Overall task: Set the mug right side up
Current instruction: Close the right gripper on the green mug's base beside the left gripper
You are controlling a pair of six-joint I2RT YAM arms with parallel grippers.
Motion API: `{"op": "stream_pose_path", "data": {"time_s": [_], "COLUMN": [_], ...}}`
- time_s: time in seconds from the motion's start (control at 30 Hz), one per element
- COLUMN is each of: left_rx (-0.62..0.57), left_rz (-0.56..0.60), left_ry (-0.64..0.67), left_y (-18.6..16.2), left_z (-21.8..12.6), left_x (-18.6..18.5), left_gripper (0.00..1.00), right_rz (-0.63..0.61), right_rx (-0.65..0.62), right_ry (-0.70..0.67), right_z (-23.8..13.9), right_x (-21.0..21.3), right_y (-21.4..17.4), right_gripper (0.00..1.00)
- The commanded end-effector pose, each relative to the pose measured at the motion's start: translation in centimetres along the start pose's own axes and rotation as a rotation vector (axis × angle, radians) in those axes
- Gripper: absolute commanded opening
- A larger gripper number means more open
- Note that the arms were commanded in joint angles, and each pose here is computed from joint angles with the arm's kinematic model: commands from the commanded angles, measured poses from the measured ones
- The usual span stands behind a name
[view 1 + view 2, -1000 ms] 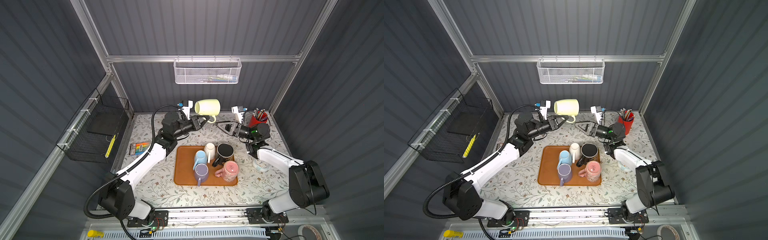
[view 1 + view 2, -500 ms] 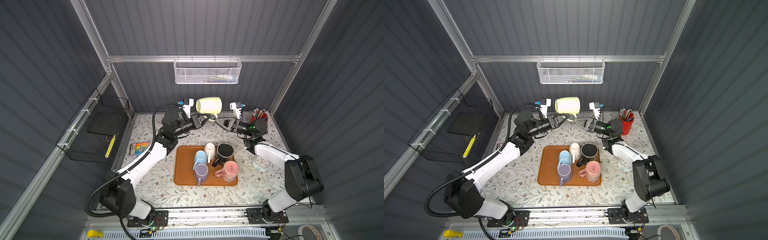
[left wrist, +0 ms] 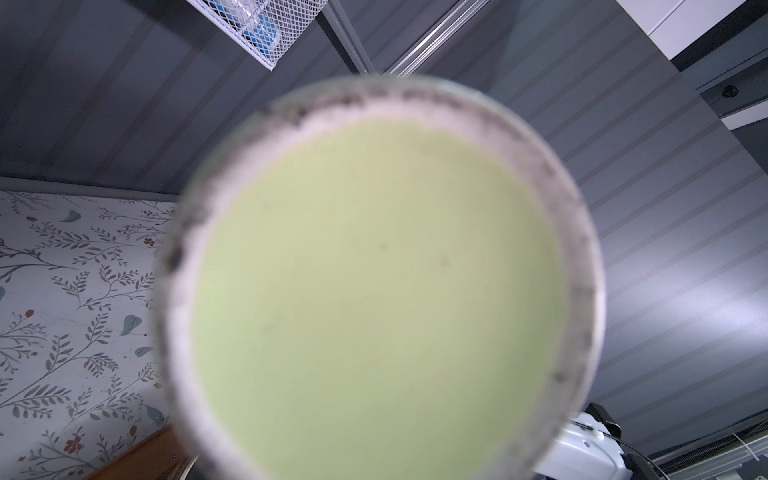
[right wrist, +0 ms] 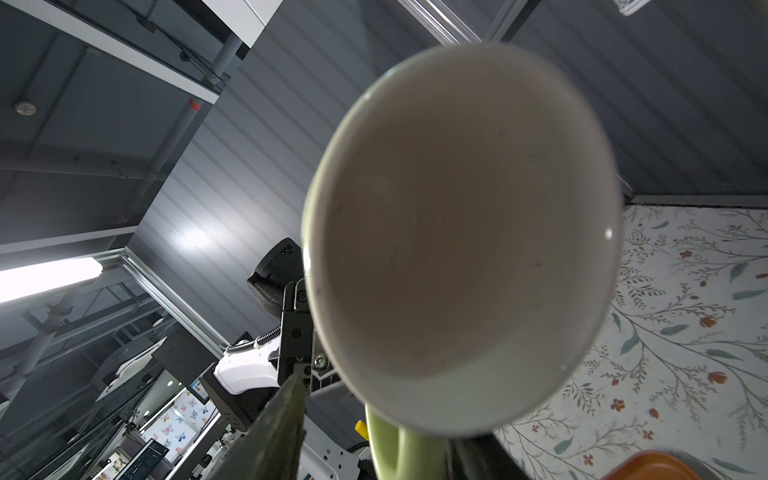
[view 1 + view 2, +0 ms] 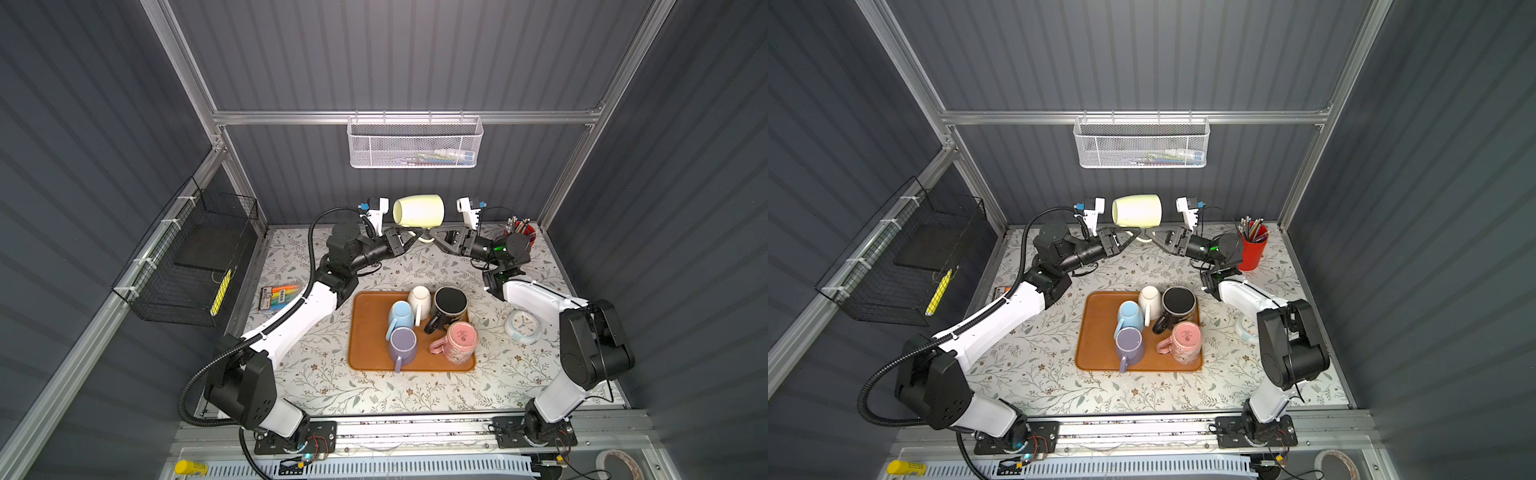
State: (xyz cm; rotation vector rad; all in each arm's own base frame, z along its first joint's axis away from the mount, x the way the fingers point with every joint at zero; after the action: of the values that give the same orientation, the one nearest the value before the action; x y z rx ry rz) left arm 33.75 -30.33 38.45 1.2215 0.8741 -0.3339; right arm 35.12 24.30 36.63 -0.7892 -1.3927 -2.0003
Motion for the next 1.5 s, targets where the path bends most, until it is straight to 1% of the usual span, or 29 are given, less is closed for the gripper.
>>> {"op": "stream_pose_path", "data": {"time_s": [0.0,0.27,0.47,0.6,0.7,0.8,0.87,1.13,1.2,1.27,1.37,1.47], "left_rx": [-0.062,-0.054,-0.047,-0.045,-0.042,-0.037,-0.036,-0.035,-0.034,-0.033,-0.035,-0.037], "left_rz": [0.08,0.065,0.043,0.038,0.036,0.034,0.032,0.017,0.015,0.018,0.02,0.023], "left_ry": [-0.114,-0.11,-0.102,-0.098,-0.093,-0.087,-0.084,-0.046,-0.036,-0.028,-0.019,-0.004], "left_y": [2.1,1.7,1.0,0.7,0.5,0.3,0.2,-0.2,-0.3,-0.4,-0.6,-0.6], "left_z": [-0.1,0.2,0.3,0.1,0.0,-0.1,-0.1,-0.4,-0.6,-0.9,-1.3,-1.7], "left_x": [-3.1,-2.3,-1.4,-1.2,-1.0,-0.8,-0.7,0.1,0.4,0.6,0.8,1.1], "left_gripper": [0.0,0.0,0.0,0.0,0.0,0.0,0.0,0.0,0.1,0.24,0.44,0.51], "right_rz": [-0.048,-0.033,-0.022,-0.011,0.0,0.017,0.024,0.014,0.004,-0.001,-0.004,0.001], "right_rx": [-0.026,-0.03,-0.043,-0.055,-0.067,-0.078,-0.083,-0.101,-0.104,-0.109,-0.12,-0.128], "right_ry": [0.049,0.049,0.043,0.037,0.03,0.019,0.012,-0.013,-0.019,-0.024,-0.034,-0.044], "right_z": [0.5,0.5,0.5,0.4,0.4,0.4,0.4,0.1,-0.1,-0.2,-0.7,-1.1], "right_x": [1.4,1.0,0.6,0.2,-0.1,-0.3,-0.5,-0.3,0.0,0.1,0.1,-0.1], "right_y": [1.0,1.1,1.2,1.2,1.4,1.5,1.6,1.4,1.4,1.4,1.3,1.1], "right_gripper": [0.49,0.39,0.34,0.28,0.2,0.06,0.0,0.0,0.0,0.0,0.0,0.0]}}
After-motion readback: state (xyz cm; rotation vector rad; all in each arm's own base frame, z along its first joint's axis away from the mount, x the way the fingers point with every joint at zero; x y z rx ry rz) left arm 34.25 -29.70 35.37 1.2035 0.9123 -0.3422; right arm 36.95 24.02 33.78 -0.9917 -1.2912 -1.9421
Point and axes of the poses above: each gripper's point midway between its finger pads, its own z axis out along the fingers, its own x axis along the line the jaws close on, y = z × x, the point moved 3 cm from there along -z, back along the fingers, and after that the axes turned 2 degrees about z, right-handed, at the moved point
